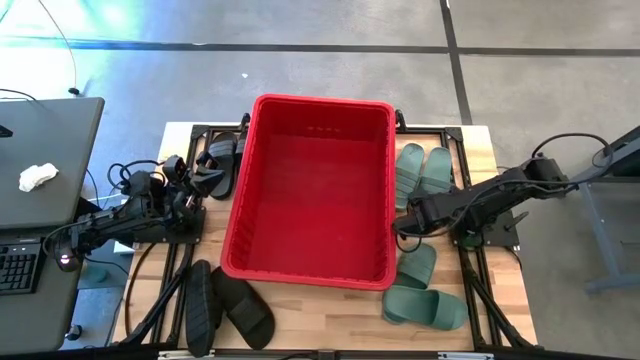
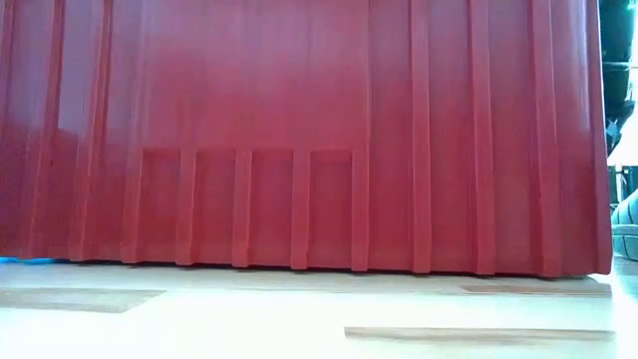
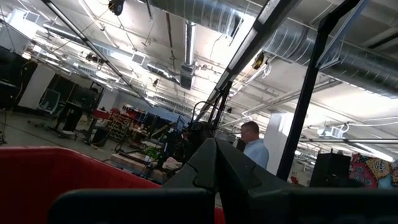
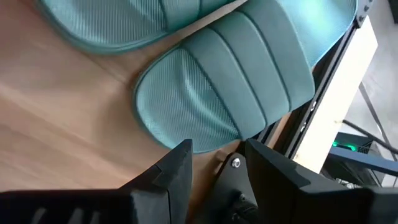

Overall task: Pick and place slides into bin
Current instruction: Put the green slide into the red container

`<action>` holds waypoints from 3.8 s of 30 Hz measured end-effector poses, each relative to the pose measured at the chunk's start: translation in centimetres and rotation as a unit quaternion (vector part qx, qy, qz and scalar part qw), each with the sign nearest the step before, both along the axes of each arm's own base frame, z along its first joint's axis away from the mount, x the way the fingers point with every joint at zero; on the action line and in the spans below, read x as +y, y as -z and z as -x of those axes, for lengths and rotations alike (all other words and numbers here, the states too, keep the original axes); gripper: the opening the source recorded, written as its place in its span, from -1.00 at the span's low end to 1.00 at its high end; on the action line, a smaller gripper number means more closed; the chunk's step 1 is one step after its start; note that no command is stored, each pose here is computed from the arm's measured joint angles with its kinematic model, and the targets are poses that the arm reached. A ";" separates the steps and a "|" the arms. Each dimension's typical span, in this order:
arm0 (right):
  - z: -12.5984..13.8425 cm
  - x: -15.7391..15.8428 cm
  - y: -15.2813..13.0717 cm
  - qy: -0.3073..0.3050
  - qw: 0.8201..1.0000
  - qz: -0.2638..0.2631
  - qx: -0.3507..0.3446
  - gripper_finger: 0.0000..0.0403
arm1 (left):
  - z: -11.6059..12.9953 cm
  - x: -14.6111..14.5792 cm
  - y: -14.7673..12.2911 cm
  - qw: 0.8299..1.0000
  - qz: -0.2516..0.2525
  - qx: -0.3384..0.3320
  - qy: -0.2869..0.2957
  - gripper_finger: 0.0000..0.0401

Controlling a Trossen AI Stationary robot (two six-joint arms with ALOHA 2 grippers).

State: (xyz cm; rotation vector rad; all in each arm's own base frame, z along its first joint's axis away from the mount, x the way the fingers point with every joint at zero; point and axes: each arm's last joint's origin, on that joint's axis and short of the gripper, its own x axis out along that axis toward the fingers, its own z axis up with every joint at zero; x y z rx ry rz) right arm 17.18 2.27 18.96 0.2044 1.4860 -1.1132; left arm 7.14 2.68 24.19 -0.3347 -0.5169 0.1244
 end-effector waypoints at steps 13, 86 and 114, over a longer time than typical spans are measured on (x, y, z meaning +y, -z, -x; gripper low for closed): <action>0.4 -0.1 -0.4 0.008 1.000 -0.009 0.008 -0.31 | 0.3 -0.3 -0.8 0.999 -0.028 -0.040 0.024 -1.00; 0.6 0.1 -0.6 0.056 0.993 -0.099 -0.007 -0.31 | -17.2 4.0 -11.9 0.592 -0.183 0.784 -0.039 -1.00; 5.3 -9.1 -6.6 0.353 0.839 -0.132 -0.392 -0.31 | -18.1 4.1 -12.3 0.621 -0.220 0.752 -0.031 -1.00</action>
